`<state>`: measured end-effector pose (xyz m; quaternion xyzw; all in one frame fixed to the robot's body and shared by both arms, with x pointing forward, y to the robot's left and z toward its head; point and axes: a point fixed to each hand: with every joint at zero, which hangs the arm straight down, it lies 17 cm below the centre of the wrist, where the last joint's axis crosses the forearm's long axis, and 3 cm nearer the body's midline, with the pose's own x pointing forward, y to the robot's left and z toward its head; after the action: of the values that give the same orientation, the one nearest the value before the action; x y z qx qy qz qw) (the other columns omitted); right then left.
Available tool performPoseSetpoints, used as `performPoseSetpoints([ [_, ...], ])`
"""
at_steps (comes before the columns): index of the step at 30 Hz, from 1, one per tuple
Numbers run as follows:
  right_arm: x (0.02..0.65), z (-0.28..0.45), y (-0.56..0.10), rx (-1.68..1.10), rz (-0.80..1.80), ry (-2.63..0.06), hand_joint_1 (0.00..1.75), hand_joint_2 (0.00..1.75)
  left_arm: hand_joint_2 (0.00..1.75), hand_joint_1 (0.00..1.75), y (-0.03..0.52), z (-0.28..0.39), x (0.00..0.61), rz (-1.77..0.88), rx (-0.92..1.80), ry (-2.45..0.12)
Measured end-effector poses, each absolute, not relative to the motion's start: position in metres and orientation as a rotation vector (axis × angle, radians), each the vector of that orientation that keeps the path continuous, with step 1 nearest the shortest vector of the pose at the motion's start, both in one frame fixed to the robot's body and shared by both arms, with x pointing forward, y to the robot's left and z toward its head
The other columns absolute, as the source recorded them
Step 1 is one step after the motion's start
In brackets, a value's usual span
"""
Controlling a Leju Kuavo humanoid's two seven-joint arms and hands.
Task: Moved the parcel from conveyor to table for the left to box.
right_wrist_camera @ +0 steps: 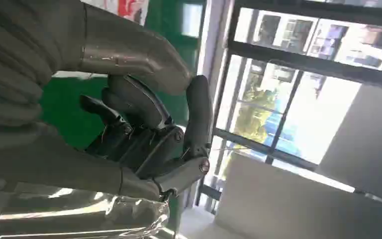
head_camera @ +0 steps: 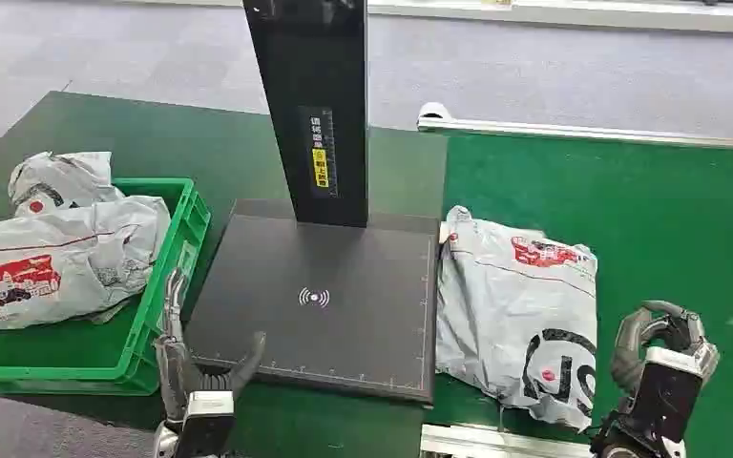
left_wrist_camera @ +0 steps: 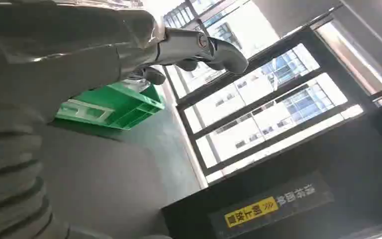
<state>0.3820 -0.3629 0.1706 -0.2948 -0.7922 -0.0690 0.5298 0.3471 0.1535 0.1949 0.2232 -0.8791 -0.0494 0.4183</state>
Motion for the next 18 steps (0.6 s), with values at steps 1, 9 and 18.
performPoseSetpoints([
  [1, 0.383, 0.177, -0.356, -0.685, -0.157, -1.913, 1.75, 1.75, 1.75, 0.00, 0.154, 0.197, 0.347, -0.119, 0.562, -2.210],
  [9, 0.439, 0.107, -0.322, -0.605, 0.040, -1.554, 0.00, 1.75, 1.75, 0.00, 0.148, 0.217, 0.358, -0.082, 0.527, -2.261],
  [18, 0.455, -0.001, -0.339, -0.598, 0.171, -1.288, 0.00, 1.75, 1.75, 0.00, 0.137, 0.217, 0.365, -0.087, 0.485, -2.265],
])
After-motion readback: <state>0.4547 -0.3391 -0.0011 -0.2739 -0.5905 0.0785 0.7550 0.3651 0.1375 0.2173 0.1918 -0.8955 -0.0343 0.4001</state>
